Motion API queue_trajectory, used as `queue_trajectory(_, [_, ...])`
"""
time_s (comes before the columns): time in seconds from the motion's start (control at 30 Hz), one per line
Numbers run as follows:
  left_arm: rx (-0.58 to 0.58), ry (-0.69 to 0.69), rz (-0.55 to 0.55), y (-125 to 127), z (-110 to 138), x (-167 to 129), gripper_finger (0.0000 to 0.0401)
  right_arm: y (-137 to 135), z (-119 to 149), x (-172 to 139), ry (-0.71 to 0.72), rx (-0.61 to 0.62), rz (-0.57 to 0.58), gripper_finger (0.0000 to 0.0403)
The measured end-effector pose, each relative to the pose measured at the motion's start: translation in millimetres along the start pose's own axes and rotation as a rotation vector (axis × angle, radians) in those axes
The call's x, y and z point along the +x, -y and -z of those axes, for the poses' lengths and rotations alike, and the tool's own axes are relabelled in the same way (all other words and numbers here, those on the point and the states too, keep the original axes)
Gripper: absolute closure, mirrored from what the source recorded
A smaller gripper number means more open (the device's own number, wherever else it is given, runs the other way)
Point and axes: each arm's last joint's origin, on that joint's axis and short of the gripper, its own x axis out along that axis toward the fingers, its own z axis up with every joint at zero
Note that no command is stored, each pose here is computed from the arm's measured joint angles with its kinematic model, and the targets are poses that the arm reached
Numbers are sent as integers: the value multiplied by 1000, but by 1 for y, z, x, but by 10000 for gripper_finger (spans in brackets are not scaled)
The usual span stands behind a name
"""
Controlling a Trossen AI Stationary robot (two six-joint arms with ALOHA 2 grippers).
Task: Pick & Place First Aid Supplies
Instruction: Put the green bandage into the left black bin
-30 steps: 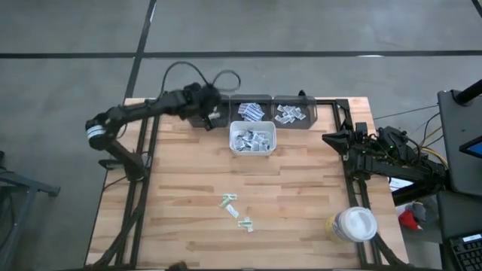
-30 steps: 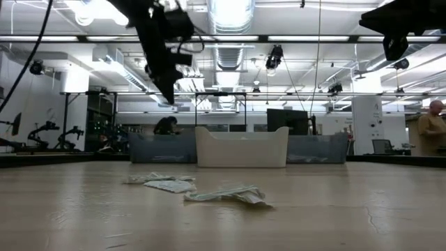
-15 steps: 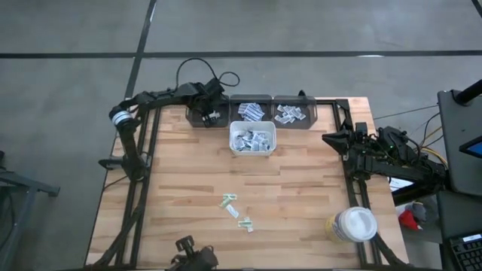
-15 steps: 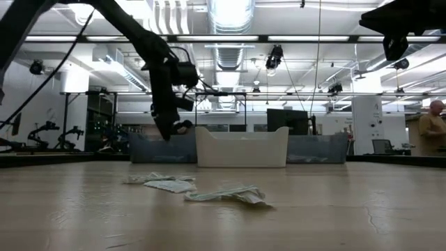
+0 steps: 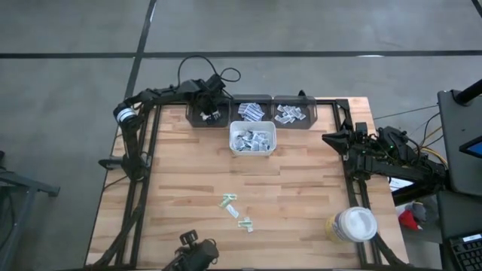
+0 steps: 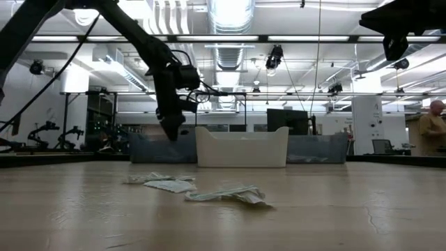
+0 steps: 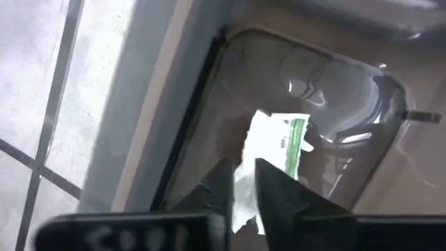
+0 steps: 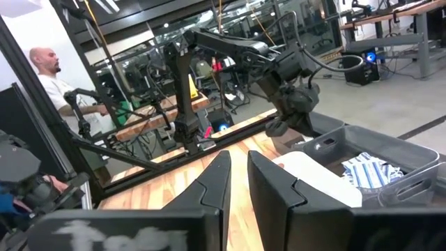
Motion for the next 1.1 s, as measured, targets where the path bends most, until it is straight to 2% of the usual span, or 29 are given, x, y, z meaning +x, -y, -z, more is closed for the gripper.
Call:
queue_trajectory(0.17, [-2,-20,7,-4,-2,-11,288,0,0,0,0,0,0,353])
queue_trajectory(0.27, [-21,-68,33,-3,0,-32,267,0,0,0,0,0,0,354])
queue_trajectory(0.37, [-31,-90,122,8,3,-63,262,0,0,0,0,0,0,355])
queue_trajectory(0.43, [-29,-48,208,21,5,-86,263,0,0,0,0,0,0,355])
queue_trajectory(0.53, [0,38,318,50,9,-117,263,0,0,0,0,0,0,353])
queue_trajectory(0.73, [116,92,404,129,30,-154,263,0,0,0,-1,0,0,355])
queue_trajectory(0.93, [174,158,462,216,49,-159,263,0,0,0,-2,0,1,348])
queue_trajectory(1.1, [126,197,485,267,61,-153,263,0,0,0,-4,0,2,342])
